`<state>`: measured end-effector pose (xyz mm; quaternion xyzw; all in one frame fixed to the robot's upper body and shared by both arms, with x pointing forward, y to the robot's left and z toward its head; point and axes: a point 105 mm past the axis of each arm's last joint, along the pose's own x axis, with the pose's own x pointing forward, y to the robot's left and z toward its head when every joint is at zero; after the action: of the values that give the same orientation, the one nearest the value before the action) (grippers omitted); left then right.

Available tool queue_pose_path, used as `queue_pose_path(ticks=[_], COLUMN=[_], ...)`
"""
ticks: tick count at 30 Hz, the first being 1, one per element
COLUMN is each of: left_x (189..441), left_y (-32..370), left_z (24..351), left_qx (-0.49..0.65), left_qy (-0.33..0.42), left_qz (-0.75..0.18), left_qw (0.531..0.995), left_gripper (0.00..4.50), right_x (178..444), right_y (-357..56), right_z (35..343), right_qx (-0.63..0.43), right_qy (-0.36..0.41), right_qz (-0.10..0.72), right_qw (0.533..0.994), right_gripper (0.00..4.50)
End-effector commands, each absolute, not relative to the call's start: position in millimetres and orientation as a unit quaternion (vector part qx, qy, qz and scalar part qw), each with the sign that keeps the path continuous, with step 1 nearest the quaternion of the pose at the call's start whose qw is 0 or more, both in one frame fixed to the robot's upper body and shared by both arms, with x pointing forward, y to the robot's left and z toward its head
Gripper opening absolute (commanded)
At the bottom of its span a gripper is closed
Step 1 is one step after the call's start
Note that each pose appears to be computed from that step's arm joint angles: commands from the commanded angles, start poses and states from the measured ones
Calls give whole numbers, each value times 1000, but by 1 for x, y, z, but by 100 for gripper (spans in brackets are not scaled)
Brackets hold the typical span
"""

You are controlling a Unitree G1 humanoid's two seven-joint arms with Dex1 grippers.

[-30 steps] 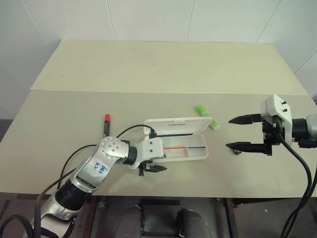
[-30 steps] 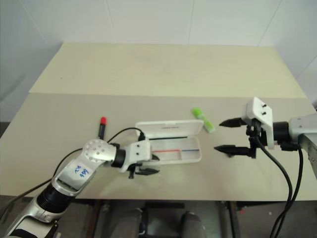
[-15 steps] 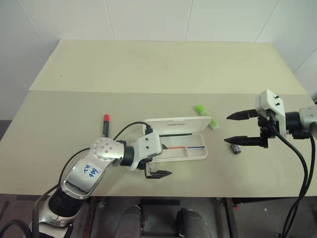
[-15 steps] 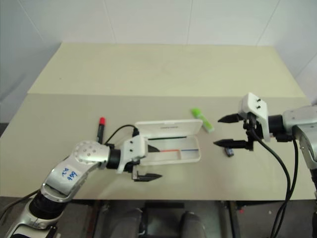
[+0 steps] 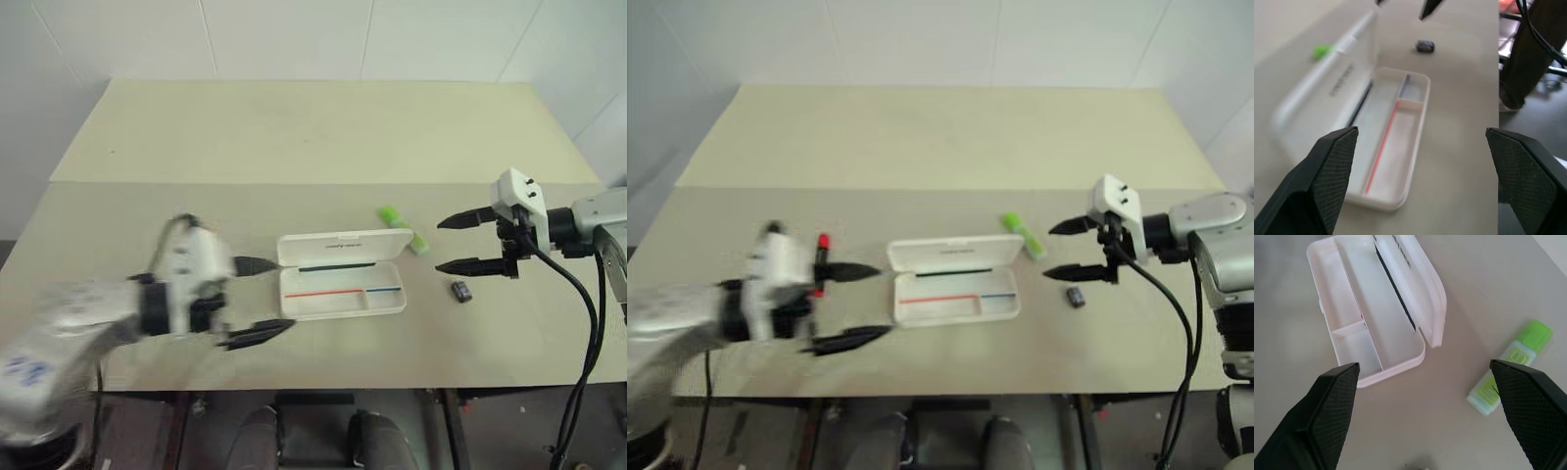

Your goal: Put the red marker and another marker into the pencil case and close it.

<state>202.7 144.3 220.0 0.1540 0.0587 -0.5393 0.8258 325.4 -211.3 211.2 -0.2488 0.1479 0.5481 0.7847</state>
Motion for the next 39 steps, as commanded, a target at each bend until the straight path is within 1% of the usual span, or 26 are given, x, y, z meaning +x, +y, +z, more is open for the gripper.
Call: queue_pose_path(ticks=[1, 2, 5, 7, 9, 11, 13, 15, 18, 20, 23, 25, 28, 31, 35, 39], left_x=[178, 175, 189, 221, 244, 256, 261, 272, 289, 300, 310, 315, 319, 319, 321, 331], left_y=[171, 176, 210, 258, 284, 277, 264, 257, 253, 253, 261, 255, 241, 234, 233, 229], left_z=[231, 234, 249, 268, 276, 267, 251, 237, 223, 210, 196, 189, 163, 148, 132, 119], left_qx=[148, 145, 146, 119, 92, 56, 65, 51, 32, 32, 45, 31, 23, 12, 0, -5], left_qy=[64, 65, 48, 23, 4, 9, 37, 56, 80, 111, 143, 152, 195, 220, 241, 250], left_qz=[-516, -509, -420, -273, -183, -185, -202, -195, -163, -127, -69, -61, -59, -44, -26, -17], left_qw=[841, 846, 894, 954, 979, 981, 976, 978, 983, 985, 986, 986, 979, 974, 970, 968], left_gripper=[446, 446, 446, 446, 446, 446, 446, 446, 446, 446, 446, 446, 446, 446, 446, 446], right_x=[331, 333, 336, 338, 338, 336, 331, 323, 309, 297, 285, 278, 272, 270, 268, 266], right_y=[-210, -209, -206, -204, -202, -199, -195, -191, -180, -170, -161, -156, -152, -152, -153, -153], right_z=[220, 220, 221, 221, 222, 226, 232, 244, 272, 292, 307, 311, 315, 315, 314, 310], right_qx=[-266, -266, -269, -269, -270, -267, -266, -260, -239, -223, -221, -224, -222, -226, -230, -239], right_qy=[132, 132, 129, 127, 123, 113, 102, 78, 24, -17, -47, -58, -65, -63, -60, -45], right_qz=[554, 555, 562, 566, 570, 576, 585, 599, 624, 643, 654, 659, 661, 659, 657, 662], right_qw=[778, 777, 772, 769, 766, 764, 760, 753, 744, 733, 722, 716, 714, 715, 715, 709], right_gripper=[450, 450, 450, 450, 450, 450, 450, 450, 450, 450, 450, 450, 450, 450, 450, 450])
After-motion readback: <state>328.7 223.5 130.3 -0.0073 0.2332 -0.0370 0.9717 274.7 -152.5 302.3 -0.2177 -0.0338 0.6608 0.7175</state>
